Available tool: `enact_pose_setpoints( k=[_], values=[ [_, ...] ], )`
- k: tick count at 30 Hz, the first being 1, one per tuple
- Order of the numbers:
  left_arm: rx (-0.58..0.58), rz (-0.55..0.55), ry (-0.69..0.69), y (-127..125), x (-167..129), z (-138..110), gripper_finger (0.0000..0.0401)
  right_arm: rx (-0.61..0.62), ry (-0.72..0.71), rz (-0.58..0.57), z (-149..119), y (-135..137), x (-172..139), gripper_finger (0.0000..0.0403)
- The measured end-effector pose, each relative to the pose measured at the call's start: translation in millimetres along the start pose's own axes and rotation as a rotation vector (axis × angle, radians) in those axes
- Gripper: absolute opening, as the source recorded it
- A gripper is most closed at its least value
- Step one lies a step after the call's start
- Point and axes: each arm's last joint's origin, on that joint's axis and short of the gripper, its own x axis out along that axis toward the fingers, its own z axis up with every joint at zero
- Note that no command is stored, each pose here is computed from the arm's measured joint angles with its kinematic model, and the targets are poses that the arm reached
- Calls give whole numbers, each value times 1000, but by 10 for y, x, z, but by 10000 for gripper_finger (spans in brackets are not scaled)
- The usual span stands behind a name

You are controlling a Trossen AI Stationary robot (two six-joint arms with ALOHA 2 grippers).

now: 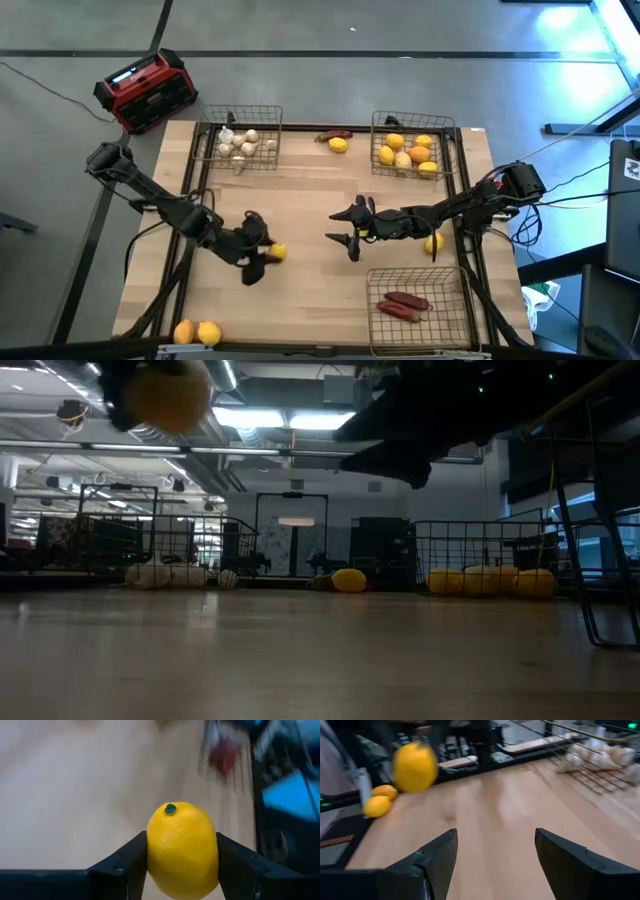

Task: Sort produce into baskets
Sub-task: Put the yellow lemon into the top right wire basket

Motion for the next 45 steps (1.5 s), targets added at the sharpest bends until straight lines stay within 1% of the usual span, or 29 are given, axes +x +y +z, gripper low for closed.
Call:
enact_pose_setpoints(
  k=[3,5,8,10,13,19,23,29,33,37,45],
  values=[
    [37,57,-130,32,33,126,189,-6,-15,50,24,21,-1,264],
    [62,57,-201,37,48,221,190,0,-29,84,44,35,-2,264],
    [109,41,-291,36,79,352,190,5,-48,102,65,44,-4,264],
    [141,39,-343,44,103,431,190,9,-63,106,79,48,-5,264],
    [157,51,-407,77,159,533,191,18,-94,114,110,56,-8,264],
    [181,46,-513,78,369,646,191,17,-147,113,228,94,11,264],
    [189,23,-538,71,534,650,191,4,-151,66,267,99,28,264],
    [172,7,-570,50,691,625,191,0,-146,66,261,102,28,264],
    [166,2,-586,51,723,632,191,-3,-163,73,278,108,25,264],
    [173,8,-569,81,737,638,191,-15,-182,116,303,121,23,264],
    [188,18,-559,97,744,633,191,-12,-199,122,326,124,19,264]
  ],
)
